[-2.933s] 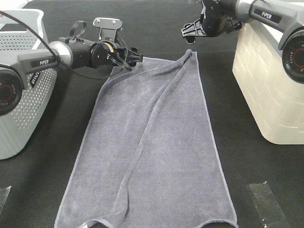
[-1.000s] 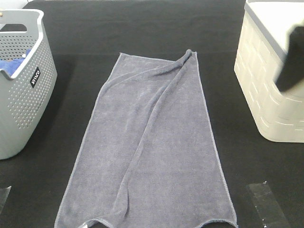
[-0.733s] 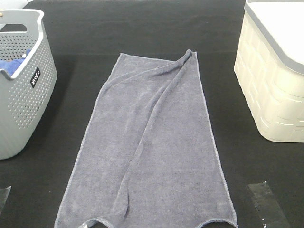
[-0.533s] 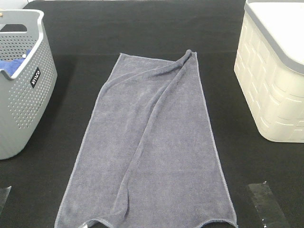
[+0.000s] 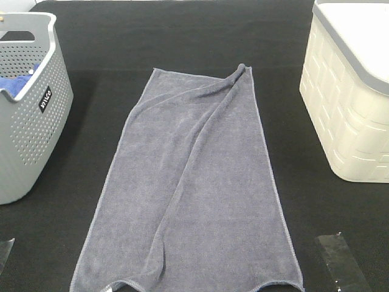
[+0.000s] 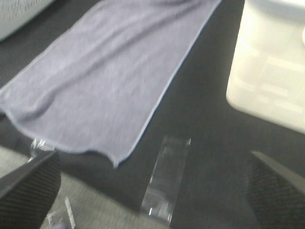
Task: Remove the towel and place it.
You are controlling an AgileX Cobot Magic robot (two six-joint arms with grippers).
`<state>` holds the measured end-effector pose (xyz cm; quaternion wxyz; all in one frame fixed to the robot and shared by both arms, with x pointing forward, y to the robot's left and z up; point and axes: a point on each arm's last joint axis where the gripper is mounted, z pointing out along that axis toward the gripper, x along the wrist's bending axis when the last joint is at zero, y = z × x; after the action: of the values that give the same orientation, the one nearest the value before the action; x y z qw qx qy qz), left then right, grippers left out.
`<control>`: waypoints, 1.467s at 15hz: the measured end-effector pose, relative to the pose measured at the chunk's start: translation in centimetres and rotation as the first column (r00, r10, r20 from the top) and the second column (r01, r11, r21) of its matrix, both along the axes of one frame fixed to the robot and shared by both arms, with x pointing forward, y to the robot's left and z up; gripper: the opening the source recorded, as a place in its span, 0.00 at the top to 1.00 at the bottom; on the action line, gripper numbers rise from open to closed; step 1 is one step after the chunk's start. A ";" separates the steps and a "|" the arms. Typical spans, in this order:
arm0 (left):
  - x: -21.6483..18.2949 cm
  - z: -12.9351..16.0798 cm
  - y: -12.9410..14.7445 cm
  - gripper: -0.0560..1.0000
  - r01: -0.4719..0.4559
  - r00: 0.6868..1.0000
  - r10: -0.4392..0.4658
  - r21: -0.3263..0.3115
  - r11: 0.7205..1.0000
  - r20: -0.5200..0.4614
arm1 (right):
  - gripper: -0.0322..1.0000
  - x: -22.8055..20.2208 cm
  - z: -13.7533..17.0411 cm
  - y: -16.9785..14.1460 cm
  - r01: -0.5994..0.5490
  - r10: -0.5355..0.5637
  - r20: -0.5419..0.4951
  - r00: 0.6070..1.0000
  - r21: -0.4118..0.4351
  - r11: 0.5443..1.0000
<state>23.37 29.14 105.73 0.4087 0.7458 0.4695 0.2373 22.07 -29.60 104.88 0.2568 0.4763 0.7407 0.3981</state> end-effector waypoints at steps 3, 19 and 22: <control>0.7 -0.4 -0.3 0.28 0.010 0.999 -0.010 -0.004 1.000 0.049 | 0.03 0.4 -0.3 0.0 0.007 -0.007 0.016 1.000 -0.007 1.000; 1.0 -0.4 -0.2 0.28 -0.219 0.974 0.219 -0.006 0.976 0.061 | 0.03 0.6 -0.3 0.3 0.246 -0.246 0.022 0.969 -0.009 0.969; 1.1 -0.4 -0.1 0.28 -0.352 0.934 0.352 -0.007 0.936 0.065 | 0.03 0.7 -0.3 0.5 0.368 -0.367 0.023 0.930 -0.008 0.930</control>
<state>24.49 29.03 105.37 0.3732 0.6425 0.5812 0.3319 22.80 -29.15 104.57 0.3375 0.6006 0.6382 0.3435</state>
